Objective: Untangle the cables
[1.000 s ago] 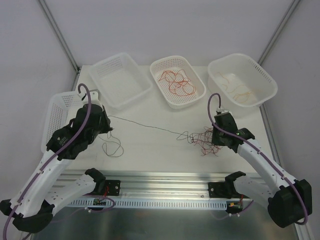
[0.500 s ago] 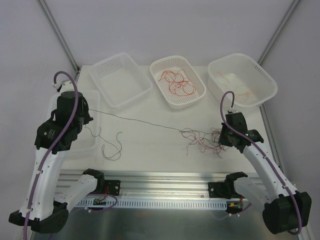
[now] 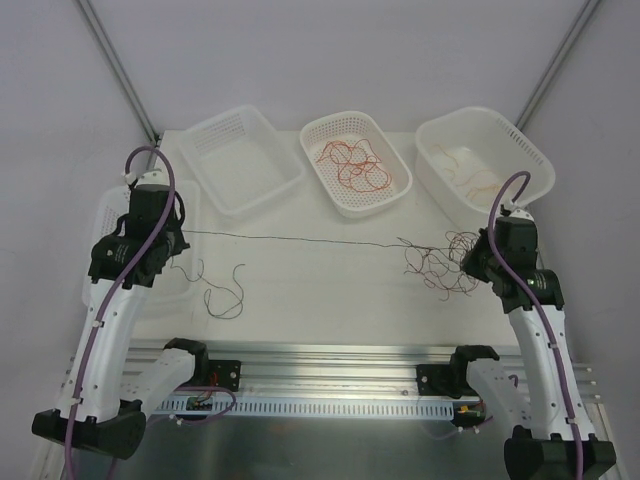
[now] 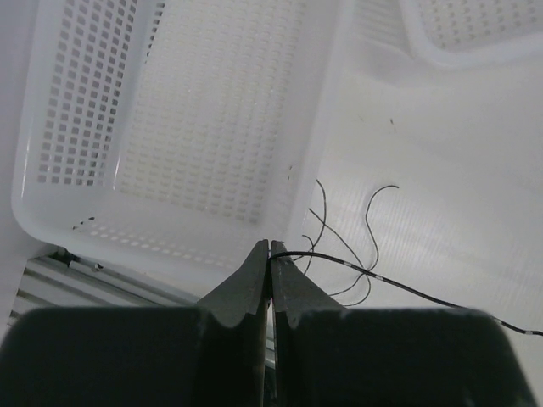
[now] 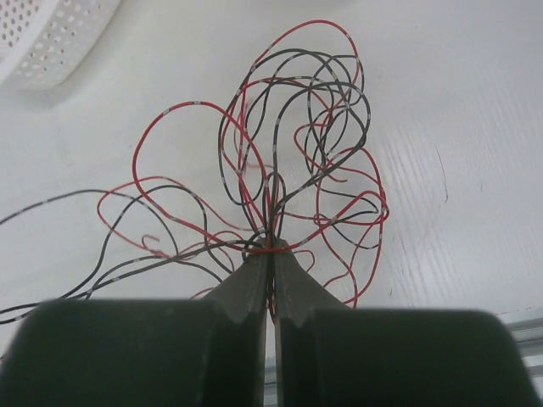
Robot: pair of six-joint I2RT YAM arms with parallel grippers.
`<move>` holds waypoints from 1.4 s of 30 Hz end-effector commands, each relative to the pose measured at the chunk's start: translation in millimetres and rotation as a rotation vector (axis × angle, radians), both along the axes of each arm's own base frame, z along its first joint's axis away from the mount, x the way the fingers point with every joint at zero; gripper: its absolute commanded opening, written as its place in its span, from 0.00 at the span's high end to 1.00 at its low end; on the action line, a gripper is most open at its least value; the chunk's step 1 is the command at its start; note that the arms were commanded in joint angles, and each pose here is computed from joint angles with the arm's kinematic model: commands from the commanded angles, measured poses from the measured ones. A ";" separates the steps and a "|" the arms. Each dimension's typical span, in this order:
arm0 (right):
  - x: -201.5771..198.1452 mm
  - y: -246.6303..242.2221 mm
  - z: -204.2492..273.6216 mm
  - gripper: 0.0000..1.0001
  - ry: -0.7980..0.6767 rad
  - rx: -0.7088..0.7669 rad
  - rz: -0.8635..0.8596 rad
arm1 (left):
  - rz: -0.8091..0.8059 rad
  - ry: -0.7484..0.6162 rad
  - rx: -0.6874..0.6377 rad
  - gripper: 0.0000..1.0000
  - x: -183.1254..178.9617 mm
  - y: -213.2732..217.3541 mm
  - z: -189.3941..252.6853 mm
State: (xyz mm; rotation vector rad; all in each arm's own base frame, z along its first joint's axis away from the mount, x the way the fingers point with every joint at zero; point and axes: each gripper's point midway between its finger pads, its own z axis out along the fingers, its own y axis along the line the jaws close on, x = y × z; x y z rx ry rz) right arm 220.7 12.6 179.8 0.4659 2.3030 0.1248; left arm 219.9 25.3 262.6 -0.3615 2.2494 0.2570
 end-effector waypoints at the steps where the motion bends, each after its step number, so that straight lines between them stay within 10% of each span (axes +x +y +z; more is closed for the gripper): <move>1: 3.8 -10.8 35.5 0.99 -0.086 0.010 -0.060 | 0.033 0.040 0.017 1.00 -5.3 11.6 -13.5; 16: -3.2 62.9 -51.0 0.99 0.197 -0.007 0.345 | -0.342 0.092 -0.393 0.96 -12.6 -85.3 -70.7; 26: -0.9 83.4 -44.5 0.99 0.194 -0.128 0.459 | -0.477 0.061 -0.550 0.20 -21.6 -119.5 -55.8; 42: -1.6 104.0 -15.8 0.99 0.125 -0.115 0.533 | -0.829 0.025 -0.650 0.16 -8.1 -255.6 -62.7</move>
